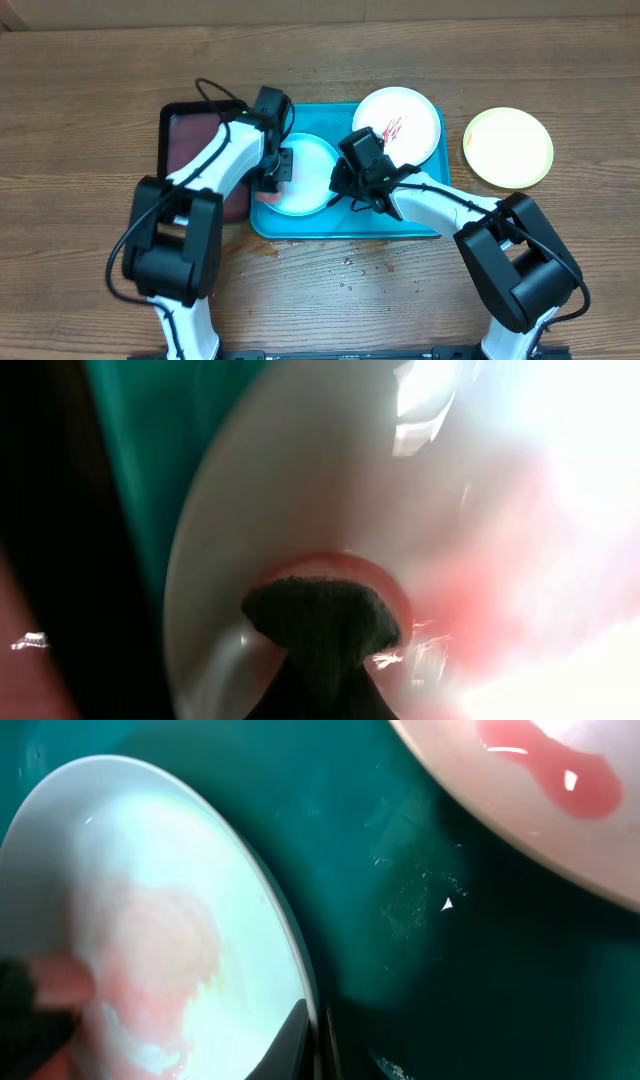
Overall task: Clean dirty plates on tray and stack at the side
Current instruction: 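Carry the sponge left and drop it into the black tray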
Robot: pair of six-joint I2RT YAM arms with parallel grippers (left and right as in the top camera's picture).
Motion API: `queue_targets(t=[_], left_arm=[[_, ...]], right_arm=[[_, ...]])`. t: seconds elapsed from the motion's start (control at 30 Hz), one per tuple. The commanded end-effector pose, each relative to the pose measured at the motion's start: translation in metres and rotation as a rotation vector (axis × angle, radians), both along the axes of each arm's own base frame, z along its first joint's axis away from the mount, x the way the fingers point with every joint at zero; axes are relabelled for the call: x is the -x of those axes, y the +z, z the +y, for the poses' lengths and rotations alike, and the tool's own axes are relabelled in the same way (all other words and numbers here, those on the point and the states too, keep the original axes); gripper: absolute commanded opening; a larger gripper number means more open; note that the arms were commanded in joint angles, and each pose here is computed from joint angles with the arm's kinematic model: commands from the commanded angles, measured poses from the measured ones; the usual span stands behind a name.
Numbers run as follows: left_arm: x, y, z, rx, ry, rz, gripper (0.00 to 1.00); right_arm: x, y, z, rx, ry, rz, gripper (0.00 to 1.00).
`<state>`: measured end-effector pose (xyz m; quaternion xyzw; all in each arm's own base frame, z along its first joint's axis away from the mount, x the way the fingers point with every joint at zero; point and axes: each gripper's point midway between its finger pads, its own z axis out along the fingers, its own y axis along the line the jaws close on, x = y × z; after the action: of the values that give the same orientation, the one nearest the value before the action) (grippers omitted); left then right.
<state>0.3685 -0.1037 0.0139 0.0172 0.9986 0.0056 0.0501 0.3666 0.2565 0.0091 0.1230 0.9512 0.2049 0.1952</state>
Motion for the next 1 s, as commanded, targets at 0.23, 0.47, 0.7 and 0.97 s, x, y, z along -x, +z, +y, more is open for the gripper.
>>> queue_targets(t=[0.23,0.47,0.7,0.97], left_arm=[[-0.008,0.125,0.065,-0.096,0.106,-0.308,0.04],[-0.014,0.113,0.126,-0.157,0.255,-0.281,0.04],[-0.012,0.057,0.157,-0.179,0.310,-0.174,0.04],[-0.020,0.010,0.147,-0.134,0.277,-0.118,0.04]], right_arm=[[-0.009,0.007,0.005,-0.017,-0.018,-0.020,0.04],[-0.009,0.007,0.005,-0.017,-0.018,-0.020,0.04],[-0.009,0.007,0.005,-0.017,-0.017,-0.021,0.04],[-0.008,0.007,0.006,-0.018,-0.012,-0.020,0.04]])
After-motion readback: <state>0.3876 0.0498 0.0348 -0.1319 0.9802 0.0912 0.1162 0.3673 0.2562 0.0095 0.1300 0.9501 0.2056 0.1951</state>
